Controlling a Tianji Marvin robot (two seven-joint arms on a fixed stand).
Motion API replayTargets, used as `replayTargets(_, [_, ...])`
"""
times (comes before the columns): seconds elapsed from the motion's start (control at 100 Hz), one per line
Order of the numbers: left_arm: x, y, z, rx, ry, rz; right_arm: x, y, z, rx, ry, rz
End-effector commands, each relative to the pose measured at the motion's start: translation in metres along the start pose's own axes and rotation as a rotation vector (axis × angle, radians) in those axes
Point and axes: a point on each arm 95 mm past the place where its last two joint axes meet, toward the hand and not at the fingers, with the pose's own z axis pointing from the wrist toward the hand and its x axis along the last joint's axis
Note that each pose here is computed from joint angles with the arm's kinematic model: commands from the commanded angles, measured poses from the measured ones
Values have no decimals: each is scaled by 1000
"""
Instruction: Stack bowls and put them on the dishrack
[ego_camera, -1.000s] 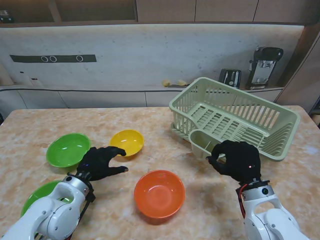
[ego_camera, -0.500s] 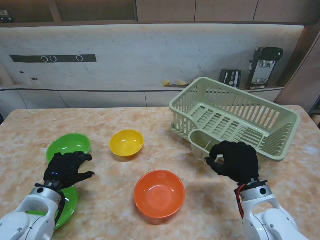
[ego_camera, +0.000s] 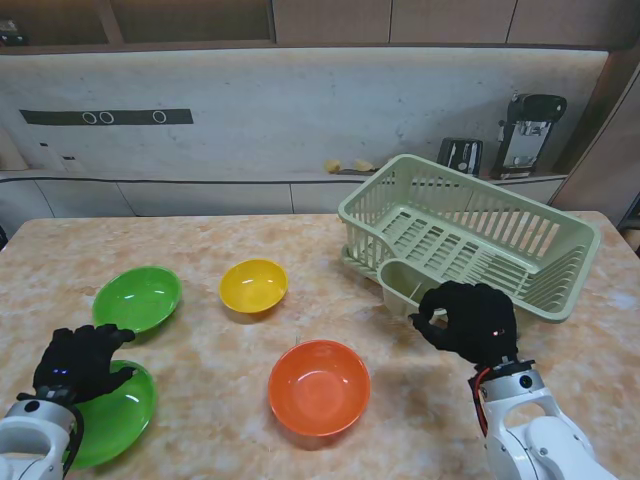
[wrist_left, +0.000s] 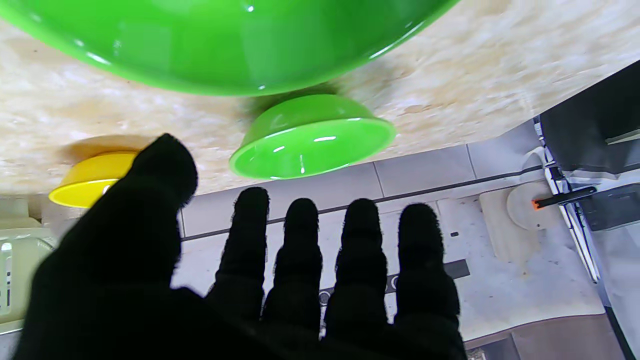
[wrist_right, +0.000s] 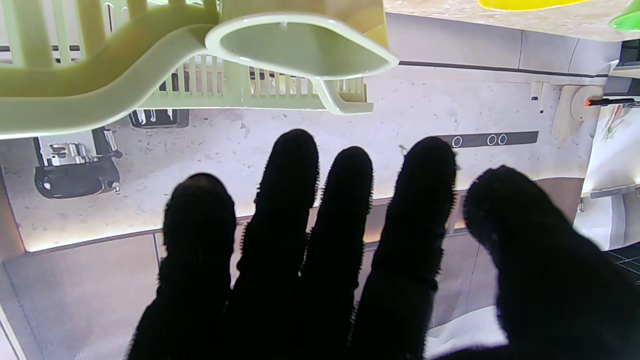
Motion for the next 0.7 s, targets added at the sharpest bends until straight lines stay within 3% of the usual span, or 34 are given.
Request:
replayTargets(0.0, [-6,10,-6,-37,-21,-4,3,-1,-2,15,1,5])
replayTargets(0.35, [-28,24,-16,-100,-94,37,4,-1,-2,19,1,7])
replayTargets(0.69, [-36,37,1,-149,-153,36,5,-1,-1,24,6,9])
